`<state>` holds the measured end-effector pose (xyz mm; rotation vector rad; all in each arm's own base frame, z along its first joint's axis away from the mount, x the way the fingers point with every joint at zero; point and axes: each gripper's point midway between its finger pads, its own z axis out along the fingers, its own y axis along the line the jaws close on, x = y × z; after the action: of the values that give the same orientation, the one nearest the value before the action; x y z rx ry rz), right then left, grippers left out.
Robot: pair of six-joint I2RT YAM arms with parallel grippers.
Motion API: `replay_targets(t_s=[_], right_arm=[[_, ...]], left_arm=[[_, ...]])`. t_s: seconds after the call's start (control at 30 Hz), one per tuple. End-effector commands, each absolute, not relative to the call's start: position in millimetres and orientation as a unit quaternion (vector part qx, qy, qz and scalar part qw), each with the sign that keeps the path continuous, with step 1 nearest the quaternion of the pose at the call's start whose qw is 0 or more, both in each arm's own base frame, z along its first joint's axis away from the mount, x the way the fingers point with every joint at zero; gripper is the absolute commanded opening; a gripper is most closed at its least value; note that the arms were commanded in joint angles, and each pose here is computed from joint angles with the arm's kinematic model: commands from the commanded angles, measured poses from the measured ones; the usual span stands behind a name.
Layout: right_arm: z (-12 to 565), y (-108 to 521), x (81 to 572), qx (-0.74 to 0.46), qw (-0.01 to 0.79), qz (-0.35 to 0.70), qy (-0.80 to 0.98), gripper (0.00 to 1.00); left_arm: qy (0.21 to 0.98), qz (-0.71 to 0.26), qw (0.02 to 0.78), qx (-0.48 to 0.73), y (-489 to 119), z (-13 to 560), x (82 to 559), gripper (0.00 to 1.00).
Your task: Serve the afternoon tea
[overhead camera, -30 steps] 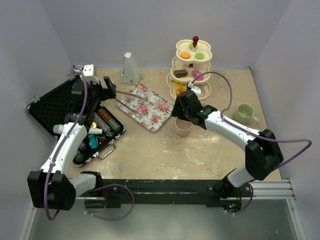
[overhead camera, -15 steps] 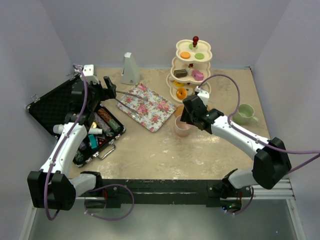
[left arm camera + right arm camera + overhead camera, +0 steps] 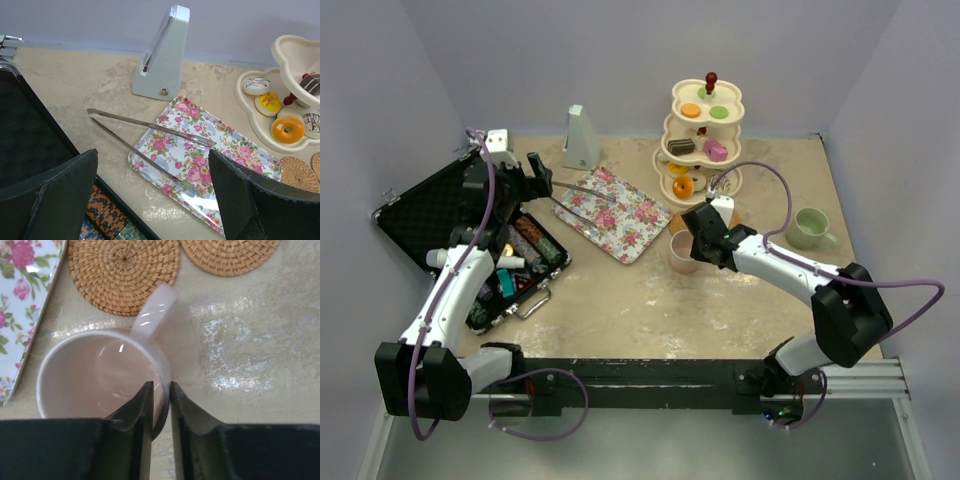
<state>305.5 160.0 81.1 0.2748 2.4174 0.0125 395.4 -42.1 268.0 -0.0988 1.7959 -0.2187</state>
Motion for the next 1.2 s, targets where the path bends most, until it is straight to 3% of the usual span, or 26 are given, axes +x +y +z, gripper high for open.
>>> replay_targets(t_s=[0.0,0.03,0.23,0.53,1.17], right_arm=[[91,158,312,0.109,0.363,0.006,0.925,0.09],[94,157,312,0.110,0.365,0.004,0.924,0.00],[142,162,327,0.120,0.404,0.023,0.907,0.00],[186,157,386,0.148,0.456,0.039,0.877,0.00],[156,157,422,0.173,0.458,-0.003,0.872,0.00]], left_arm=[[0.756,-0.101,0.646,-0.042,-44,298,400,0.96],[0.755,-0.101,0.647,-0.042,-44,299,400,0.96],[0.754,-0.101,0.648,-0.042,-44,300,399,0.96],[0.752,-0.096,0.651,-0.043,-42,302,398,0.96],[0.753,-0.099,0.649,-0.043,-43,301,399,0.96]])
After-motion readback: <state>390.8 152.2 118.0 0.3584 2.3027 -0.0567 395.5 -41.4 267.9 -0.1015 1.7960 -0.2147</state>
